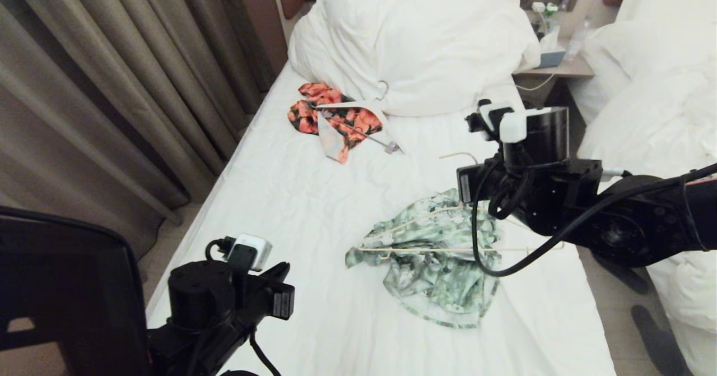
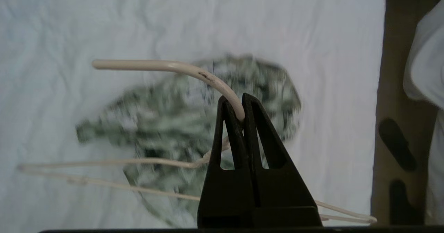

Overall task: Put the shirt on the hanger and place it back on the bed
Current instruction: Place the hanger on the bed

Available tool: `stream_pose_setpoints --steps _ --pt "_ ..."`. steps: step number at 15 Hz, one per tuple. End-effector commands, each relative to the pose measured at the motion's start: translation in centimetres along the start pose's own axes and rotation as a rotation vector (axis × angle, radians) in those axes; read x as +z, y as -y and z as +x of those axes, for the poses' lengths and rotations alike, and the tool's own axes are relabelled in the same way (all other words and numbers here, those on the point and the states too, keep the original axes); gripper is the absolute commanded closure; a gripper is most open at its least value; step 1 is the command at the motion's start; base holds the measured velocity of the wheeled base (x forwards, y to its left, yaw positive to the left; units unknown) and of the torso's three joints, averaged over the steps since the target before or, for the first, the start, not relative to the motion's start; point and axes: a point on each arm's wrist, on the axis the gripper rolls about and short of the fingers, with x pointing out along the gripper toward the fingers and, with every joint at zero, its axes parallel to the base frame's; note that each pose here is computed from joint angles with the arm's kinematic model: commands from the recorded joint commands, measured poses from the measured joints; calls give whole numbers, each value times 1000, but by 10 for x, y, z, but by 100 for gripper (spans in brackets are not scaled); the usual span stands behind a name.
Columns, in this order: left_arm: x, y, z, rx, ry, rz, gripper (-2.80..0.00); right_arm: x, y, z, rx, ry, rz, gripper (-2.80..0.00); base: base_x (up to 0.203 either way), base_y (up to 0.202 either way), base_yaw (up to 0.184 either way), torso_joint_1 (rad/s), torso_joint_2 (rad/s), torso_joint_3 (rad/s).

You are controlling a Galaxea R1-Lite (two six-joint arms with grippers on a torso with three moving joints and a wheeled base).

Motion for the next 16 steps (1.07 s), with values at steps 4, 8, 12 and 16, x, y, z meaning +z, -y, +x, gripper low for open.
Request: stream_pose_setpoints --steps 4,8,12,16 --pt "25 -7 -1 32 115 -36 0 -64 -7 41 -43 -178 -36 -258 0 0 0 0 0 0" --pt "36 -15 3 80 162 -26 0 -74 -3 42 -57 -212 -53 -280 0 0 0 0 0 0" --pt "45 -30 0 145 199 -53 0 -58 20 0 -56 -177 -50 0 0 0 0 0 0 0" --pt "58 -35 -18 151 263 -71 0 -48 46 -49 -58 -132 -29 0 0 0 0 0 0 0"
